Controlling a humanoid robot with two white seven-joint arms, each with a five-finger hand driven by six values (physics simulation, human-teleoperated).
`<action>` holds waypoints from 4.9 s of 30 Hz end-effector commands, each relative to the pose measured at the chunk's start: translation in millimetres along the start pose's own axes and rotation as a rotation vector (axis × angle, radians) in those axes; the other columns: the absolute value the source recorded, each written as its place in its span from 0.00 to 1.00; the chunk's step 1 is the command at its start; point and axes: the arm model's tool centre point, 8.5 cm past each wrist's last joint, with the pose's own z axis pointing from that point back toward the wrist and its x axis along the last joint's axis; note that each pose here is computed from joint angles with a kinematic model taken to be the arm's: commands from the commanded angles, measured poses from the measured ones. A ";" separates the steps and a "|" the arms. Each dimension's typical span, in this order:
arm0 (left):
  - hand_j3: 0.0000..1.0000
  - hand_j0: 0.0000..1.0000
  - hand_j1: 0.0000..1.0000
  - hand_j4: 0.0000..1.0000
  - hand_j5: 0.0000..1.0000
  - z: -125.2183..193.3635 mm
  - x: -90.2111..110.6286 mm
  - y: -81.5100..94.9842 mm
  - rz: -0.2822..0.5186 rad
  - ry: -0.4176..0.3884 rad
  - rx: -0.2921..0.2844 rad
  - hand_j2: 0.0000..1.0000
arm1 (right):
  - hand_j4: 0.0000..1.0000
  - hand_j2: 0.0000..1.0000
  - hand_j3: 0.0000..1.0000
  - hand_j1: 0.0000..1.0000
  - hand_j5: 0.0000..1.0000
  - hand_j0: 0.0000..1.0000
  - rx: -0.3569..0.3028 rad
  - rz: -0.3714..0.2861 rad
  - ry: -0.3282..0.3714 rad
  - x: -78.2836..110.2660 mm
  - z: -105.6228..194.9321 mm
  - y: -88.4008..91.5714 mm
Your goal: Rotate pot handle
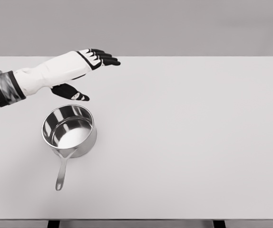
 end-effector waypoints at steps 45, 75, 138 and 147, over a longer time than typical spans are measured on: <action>1.00 1.00 1.00 1.00 1.00 27.1 30.7 -119.3 -0.108 -0.244 -0.529 1.00 | 1.00 1.00 1.00 1.00 1.00 1.00 0.013 -0.015 0.026 -11.6 -0.9 7.1; 1.00 1.00 1.00 1.00 1.00 50.3 -18.5 -92.0 -0.315 -0.068 -0.629 1.00 | 1.00 1.00 1.00 1.00 1.00 1.00 0.012 -0.015 0.027 -11.7 -0.9 7.0; 1.00 1.00 1.00 1.00 1.00 159.5 -128.2 -26.4 -0.121 0.390 -0.532 1.00 | 1.00 1.00 1.00 1.00 1.00 1.00 0.013 -0.015 0.026 -11.6 -0.9 7.1; 1.00 1.00 1.00 1.00 1.00 136.3 -131.1 -25.3 -0.134 0.365 -0.504 1.00 | 1.00 1.00 1.00 1.00 1.00 1.00 0.012 -0.015 0.026 -11.6 -0.9 7.0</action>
